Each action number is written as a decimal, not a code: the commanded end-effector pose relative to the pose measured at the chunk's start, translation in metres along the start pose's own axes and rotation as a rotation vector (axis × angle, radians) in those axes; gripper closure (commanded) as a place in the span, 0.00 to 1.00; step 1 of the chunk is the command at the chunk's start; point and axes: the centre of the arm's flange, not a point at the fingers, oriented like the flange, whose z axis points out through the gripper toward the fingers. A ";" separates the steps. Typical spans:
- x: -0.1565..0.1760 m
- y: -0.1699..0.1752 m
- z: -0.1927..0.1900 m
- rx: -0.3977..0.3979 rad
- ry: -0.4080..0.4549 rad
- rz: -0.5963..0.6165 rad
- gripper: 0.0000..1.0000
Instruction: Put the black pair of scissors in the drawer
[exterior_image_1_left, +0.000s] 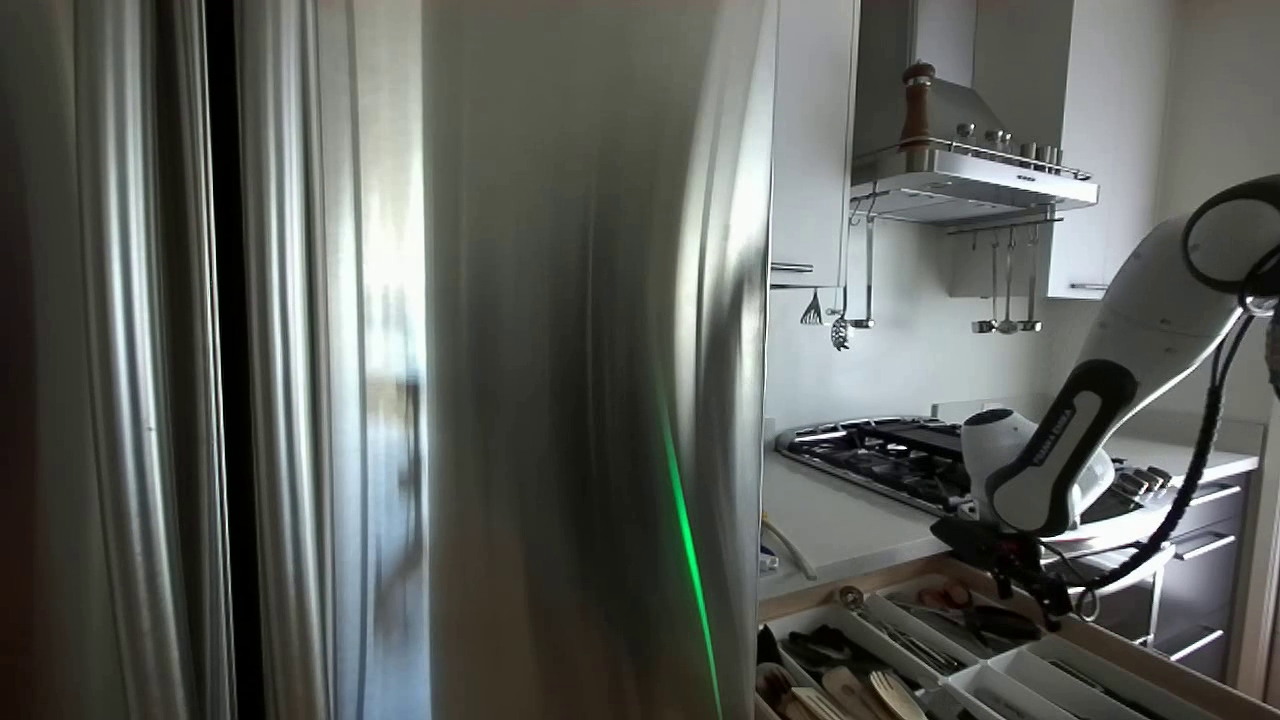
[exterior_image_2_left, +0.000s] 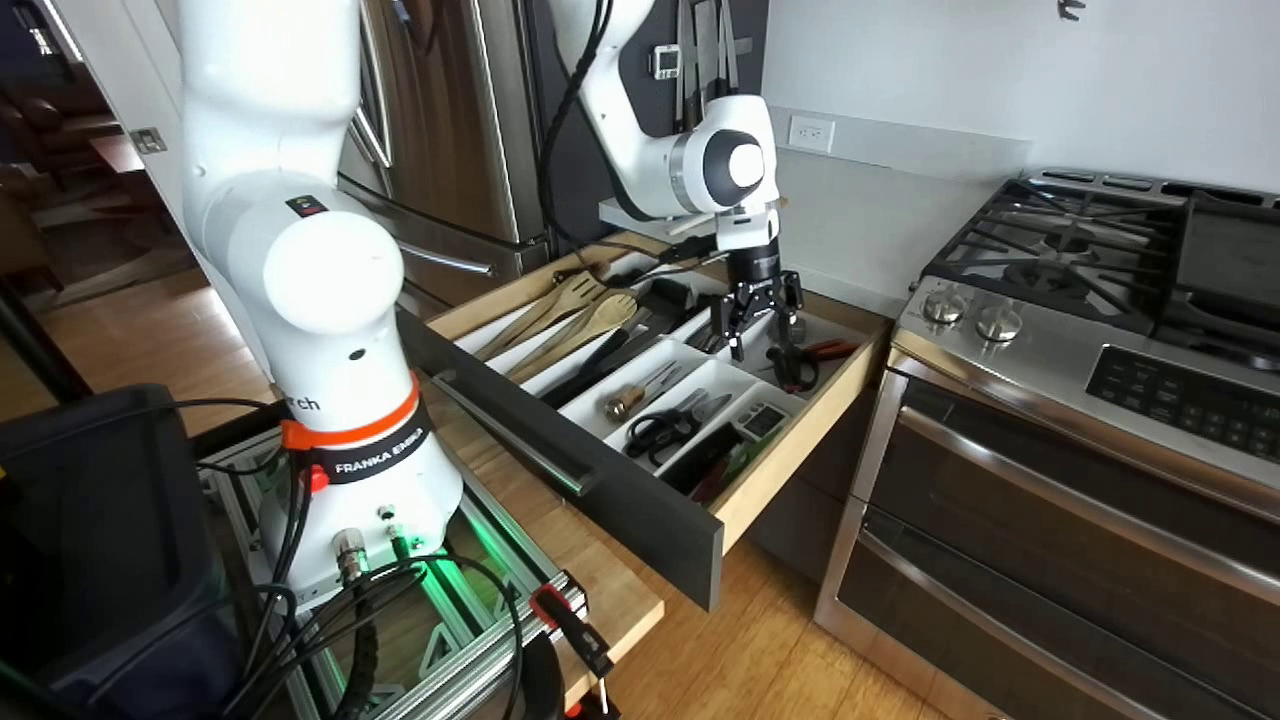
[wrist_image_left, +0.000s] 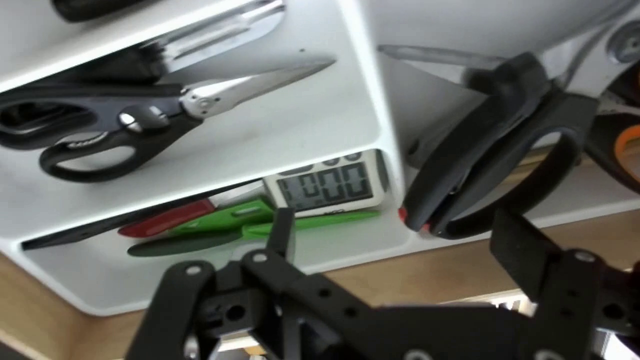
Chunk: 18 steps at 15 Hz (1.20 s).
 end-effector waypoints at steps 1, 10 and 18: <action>0.001 0.074 -0.054 0.049 0.007 -0.199 0.00; 0.022 0.160 -0.158 0.134 0.011 -0.717 0.00; 0.040 0.149 -0.197 0.195 0.038 -0.978 0.00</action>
